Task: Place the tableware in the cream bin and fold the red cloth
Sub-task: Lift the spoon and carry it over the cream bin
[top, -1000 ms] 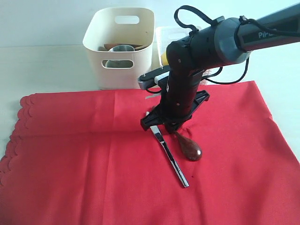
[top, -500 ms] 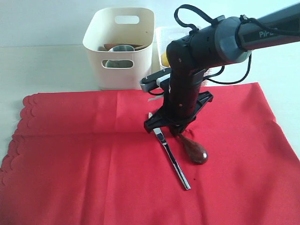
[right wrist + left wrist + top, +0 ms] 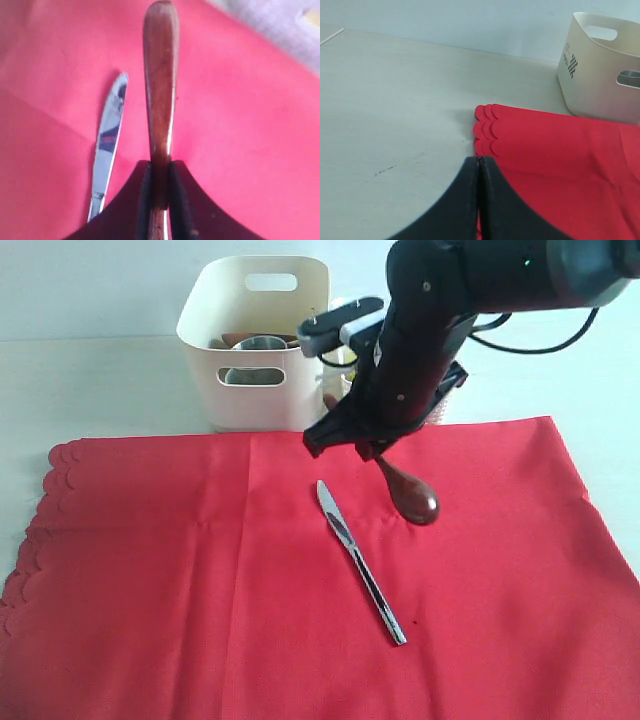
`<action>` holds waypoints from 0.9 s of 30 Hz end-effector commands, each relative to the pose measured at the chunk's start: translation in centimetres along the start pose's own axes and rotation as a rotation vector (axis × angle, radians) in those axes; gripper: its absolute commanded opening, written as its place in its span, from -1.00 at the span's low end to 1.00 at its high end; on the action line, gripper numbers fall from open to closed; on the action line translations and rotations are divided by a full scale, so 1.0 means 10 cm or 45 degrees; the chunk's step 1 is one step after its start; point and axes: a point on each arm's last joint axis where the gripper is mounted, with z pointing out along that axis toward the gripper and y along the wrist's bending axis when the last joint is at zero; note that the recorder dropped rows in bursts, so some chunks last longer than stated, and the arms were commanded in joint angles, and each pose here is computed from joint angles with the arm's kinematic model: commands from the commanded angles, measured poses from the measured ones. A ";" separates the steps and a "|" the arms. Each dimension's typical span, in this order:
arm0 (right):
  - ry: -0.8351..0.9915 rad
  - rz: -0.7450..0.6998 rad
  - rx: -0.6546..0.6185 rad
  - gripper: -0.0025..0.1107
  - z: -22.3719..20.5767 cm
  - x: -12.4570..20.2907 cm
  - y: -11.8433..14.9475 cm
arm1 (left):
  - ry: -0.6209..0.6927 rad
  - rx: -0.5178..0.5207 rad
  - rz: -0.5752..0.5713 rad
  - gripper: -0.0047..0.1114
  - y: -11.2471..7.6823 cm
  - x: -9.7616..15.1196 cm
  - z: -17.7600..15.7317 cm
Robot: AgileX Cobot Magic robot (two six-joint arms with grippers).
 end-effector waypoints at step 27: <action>-0.954 -0.036 -0.118 -0.96 -1.01 -1.22 0.09 | -0.014 0.007 0.000 -0.92 0.00 -0.01 0.00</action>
